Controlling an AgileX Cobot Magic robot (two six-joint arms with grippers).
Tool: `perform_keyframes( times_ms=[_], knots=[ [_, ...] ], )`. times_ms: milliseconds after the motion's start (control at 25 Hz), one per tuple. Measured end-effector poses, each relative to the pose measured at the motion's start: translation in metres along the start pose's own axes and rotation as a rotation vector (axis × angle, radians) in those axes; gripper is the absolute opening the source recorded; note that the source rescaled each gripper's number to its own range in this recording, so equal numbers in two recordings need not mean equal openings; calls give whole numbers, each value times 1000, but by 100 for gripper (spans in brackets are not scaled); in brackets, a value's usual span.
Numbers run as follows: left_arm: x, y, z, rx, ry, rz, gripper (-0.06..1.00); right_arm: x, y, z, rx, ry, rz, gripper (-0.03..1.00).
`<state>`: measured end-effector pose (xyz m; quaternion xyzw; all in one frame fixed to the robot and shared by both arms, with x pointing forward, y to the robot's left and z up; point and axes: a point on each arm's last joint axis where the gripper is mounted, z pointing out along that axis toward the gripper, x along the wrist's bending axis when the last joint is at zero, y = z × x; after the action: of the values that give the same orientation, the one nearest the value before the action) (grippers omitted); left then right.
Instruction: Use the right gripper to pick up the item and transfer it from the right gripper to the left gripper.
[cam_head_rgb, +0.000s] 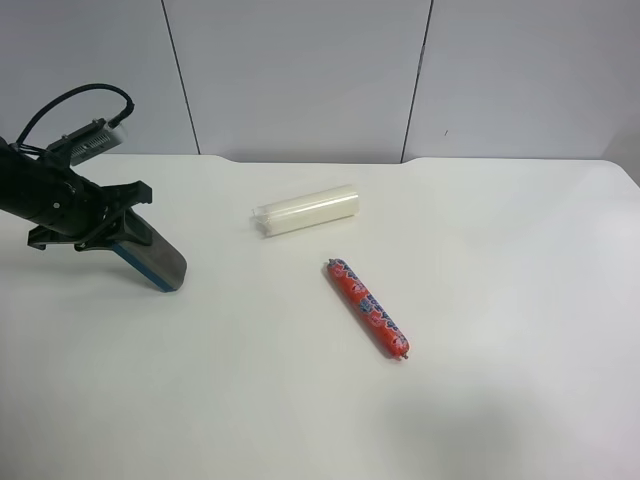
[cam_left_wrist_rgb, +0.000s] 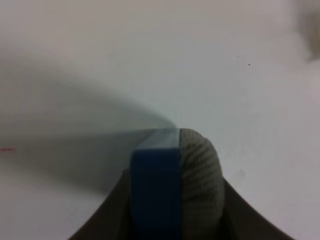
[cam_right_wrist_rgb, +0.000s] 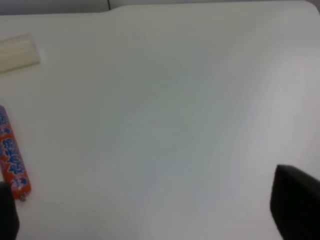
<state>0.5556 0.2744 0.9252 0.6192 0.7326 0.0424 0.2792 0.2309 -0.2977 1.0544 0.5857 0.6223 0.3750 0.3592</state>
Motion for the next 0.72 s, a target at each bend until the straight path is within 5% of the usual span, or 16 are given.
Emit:
perform_keyframes(
  times_ms=[40,160,240,400,720],
  knots=[
    [1,0,0,-5,5,10,12,0,0,0,0,0,0,99],
    [5,2,4,-32,38,20,68,0,0,0,0,0,0,99],
    [7,5,4,-63,62,24,90,0,0,0,0,0,0,99],
    [9,7,4,-85,78,27,99,0,0,0,0,0,0,99],
    [7,9,-1,-101,74,33,99,0,0,0,0,0,0,99]
  ],
)
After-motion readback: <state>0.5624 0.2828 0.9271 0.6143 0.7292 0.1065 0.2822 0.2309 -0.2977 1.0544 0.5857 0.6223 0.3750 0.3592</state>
